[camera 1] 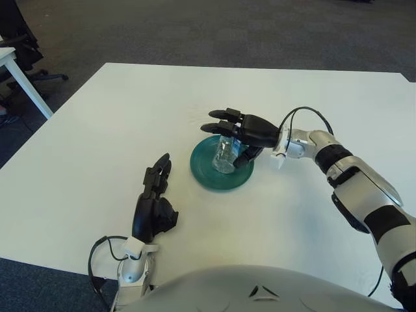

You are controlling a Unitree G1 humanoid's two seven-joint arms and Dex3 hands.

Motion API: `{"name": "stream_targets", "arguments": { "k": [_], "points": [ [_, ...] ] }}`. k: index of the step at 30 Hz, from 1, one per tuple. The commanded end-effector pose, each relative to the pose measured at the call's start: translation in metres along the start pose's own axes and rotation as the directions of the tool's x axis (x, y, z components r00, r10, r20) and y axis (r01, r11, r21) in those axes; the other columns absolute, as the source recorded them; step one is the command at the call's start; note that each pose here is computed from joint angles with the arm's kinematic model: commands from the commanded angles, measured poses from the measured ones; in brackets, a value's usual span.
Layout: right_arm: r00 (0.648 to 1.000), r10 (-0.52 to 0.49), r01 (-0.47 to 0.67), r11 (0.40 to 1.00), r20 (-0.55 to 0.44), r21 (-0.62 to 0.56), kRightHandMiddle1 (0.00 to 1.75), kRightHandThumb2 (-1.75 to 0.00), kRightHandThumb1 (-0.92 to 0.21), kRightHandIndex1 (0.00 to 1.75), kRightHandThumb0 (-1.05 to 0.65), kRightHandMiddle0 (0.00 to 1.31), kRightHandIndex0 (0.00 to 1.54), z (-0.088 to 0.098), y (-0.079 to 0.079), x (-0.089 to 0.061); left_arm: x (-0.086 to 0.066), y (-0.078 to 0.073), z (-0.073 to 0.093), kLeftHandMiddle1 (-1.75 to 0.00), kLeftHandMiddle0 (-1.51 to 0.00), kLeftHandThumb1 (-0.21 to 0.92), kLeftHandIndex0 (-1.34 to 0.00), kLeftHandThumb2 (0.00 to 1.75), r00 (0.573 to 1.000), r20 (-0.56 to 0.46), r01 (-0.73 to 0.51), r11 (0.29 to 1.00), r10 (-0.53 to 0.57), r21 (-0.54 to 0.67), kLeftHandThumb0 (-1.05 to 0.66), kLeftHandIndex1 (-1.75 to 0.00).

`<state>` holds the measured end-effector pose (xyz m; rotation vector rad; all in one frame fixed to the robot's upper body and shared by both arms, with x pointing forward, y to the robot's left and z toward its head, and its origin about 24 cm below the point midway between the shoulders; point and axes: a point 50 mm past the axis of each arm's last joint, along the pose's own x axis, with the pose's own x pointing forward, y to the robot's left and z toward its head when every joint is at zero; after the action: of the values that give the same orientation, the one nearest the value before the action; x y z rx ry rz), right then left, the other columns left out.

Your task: Put the bottle into the plate.

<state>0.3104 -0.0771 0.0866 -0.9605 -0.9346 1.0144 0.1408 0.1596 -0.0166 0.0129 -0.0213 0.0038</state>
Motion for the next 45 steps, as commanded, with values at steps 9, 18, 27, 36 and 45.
{"name": "stream_targets", "arguments": {
  "k": [9, 18, 27, 36, 45],
  "points": [
    [0.991, -0.109, 0.119, 0.982, -0.073, 0.147, 0.00, -0.72, -0.92, 0.00, -1.05, 0.00, 0.00, 0.000, 0.007, -0.002, 0.009, 0.002, -0.026, 0.00, -0.23, 0.92, 0.00, 1.10, 0.992, -0.123, -0.022, 1.000, 0.022, 0.000, -0.98, -0.49],
    [0.964, -0.180, 0.238, 0.914, -0.197, 0.328, 0.00, -0.80, -0.92, 0.00, -1.05, 0.00, 0.00, -0.003, 0.020, -0.005, 0.019, 0.004, -0.025, 0.00, -0.23, 0.92, 0.00, 1.09, 0.994, -0.110, -0.019, 1.000, 0.018, 0.000, -0.96, -0.49],
    [0.870, -0.291, 0.485, 0.654, -0.398, 0.581, 0.02, -0.86, -0.92, 0.00, -1.05, 0.03, 0.00, -0.017, 0.026, -0.010, 0.031, 0.006, -0.022, 0.00, -0.23, 0.92, 0.00, 1.09, 0.995, -0.092, -0.034, 0.999, 0.035, 0.010, -0.96, -0.47],
    [0.654, -0.403, 0.731, 0.116, -0.641, 0.673, 0.54, -0.74, -0.92, 0.03, -1.05, 0.01, 0.22, -0.021, 0.054, -0.044, 0.041, 0.011, -0.012, 0.00, -0.22, 0.92, 0.00, 1.08, 0.993, -0.029, -0.109, 0.991, 0.112, 0.075, -0.95, -0.58],
    [0.452, -0.409, 0.837, -0.112, -0.793, 0.535, 0.89, -0.66, -0.92, 0.09, -0.90, 0.10, 0.54, -0.029, 0.058, -0.064, 0.045, 0.020, -0.008, -0.02, -0.29, 0.92, -0.03, 1.04, 0.984, 0.008, -0.180, 0.980, 0.180, 0.083, -0.90, -0.84]
  ]
}}
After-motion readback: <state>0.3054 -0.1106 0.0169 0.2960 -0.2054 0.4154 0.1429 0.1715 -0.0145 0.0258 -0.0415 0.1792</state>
